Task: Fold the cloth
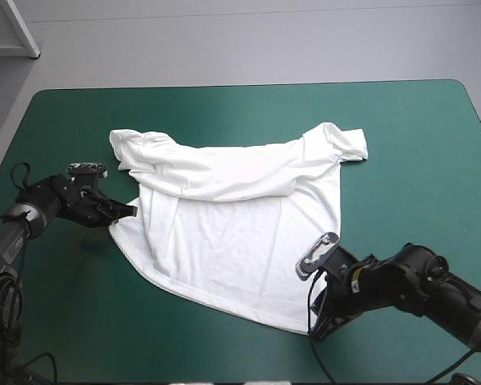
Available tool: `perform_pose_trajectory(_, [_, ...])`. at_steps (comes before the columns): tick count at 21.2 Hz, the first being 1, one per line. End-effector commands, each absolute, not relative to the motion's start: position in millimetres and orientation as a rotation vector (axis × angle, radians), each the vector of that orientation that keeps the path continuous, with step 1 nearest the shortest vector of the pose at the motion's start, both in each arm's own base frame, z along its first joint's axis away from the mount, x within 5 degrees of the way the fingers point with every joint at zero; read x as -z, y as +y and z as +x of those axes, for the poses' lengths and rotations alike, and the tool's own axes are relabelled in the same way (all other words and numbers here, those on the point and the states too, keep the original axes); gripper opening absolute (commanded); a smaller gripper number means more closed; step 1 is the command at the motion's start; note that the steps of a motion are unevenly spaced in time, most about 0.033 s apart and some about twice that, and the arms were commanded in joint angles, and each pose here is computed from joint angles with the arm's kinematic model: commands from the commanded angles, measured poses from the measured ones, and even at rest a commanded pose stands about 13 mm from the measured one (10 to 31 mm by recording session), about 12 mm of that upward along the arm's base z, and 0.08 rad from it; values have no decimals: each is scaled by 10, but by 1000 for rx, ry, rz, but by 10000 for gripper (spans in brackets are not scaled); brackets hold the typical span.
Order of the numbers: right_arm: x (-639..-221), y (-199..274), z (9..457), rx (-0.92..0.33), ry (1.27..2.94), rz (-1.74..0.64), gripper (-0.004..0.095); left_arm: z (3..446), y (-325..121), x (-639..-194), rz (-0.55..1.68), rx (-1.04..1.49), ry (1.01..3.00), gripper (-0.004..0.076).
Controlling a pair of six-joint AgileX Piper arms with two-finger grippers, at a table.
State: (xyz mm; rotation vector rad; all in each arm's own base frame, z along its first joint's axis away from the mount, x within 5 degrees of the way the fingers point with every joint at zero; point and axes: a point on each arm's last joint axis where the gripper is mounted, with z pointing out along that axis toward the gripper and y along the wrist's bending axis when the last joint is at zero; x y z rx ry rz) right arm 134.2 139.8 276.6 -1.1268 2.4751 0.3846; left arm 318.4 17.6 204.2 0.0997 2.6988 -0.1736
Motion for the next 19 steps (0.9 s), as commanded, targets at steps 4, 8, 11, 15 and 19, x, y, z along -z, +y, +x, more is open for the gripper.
perform_pose_trajectory(4, [-2670,1681,1217,-262,2461,-1281,460,3192,132,-2141,71,224,2666,19])
perform_pose_trajectory(8, [-2570,1735,1239,-256,2513,-1295,588,3191,130,-2141,70,226,2667,19])
perform_pose_trajectory(11, [-2450,1731,1245,-223,2537,-1318,550,3193,131,-2141,70,225,2665,19])
perform_pose_trajectory(15, [-2284,1758,1271,-211,2539,-1323,535,3193,131,-2141,70,225,2665,19])
perform_pose_trajectory(19, [-2224,1816,1314,-222,2530,-1307,475,3192,130,-2141,70,226,2666,19])
